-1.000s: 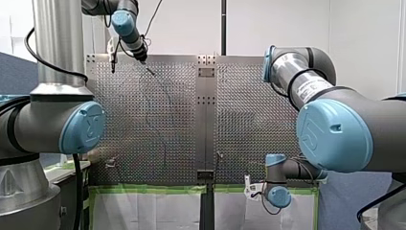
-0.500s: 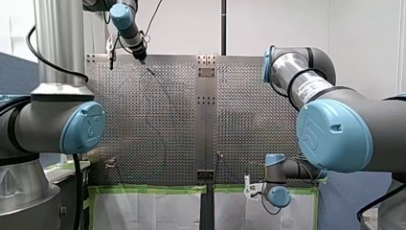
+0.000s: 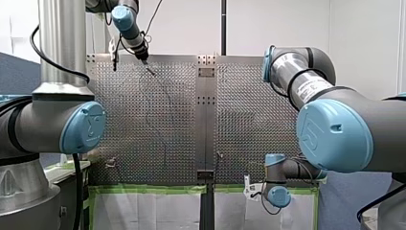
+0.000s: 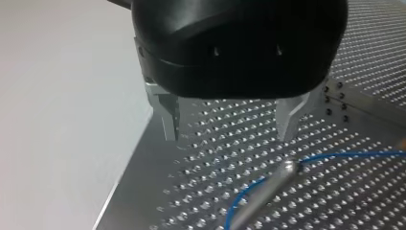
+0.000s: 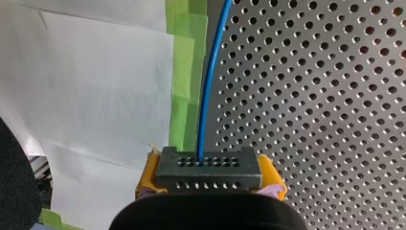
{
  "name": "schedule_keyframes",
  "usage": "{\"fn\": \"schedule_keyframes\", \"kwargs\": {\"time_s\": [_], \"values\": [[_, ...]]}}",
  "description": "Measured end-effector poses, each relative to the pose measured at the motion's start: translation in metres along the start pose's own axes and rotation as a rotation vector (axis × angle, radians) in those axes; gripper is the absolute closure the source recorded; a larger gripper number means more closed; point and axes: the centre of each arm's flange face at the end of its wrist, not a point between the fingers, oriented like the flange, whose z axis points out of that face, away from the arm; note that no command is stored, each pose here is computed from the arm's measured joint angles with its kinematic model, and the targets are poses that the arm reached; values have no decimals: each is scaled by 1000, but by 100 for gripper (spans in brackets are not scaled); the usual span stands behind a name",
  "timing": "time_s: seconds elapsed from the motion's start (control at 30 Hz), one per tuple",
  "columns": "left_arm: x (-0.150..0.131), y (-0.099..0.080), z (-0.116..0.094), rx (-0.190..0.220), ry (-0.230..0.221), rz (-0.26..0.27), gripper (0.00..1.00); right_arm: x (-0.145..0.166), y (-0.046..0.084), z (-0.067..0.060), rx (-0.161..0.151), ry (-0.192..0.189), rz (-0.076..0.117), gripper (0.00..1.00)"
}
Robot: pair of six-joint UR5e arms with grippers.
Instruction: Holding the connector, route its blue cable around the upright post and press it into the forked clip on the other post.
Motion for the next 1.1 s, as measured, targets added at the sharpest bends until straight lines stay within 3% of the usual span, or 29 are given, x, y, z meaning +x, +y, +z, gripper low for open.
{"fn": "schedule_keyframes", "kwargs": {"time_s": [0.47, 0.9, 1.1], "values": [[-3, 0, -1, -8, -7, -28, 0, 0, -2, -1, 11, -4, 1, 100], [0, 8, -7, -105, 17, -50, 0, -1, -4, -2, 18, -8, -1, 100], [-1, 9, -7, -123, 13, -51, 0, -1, -4, -2, 19, -10, -2, 100]]}}
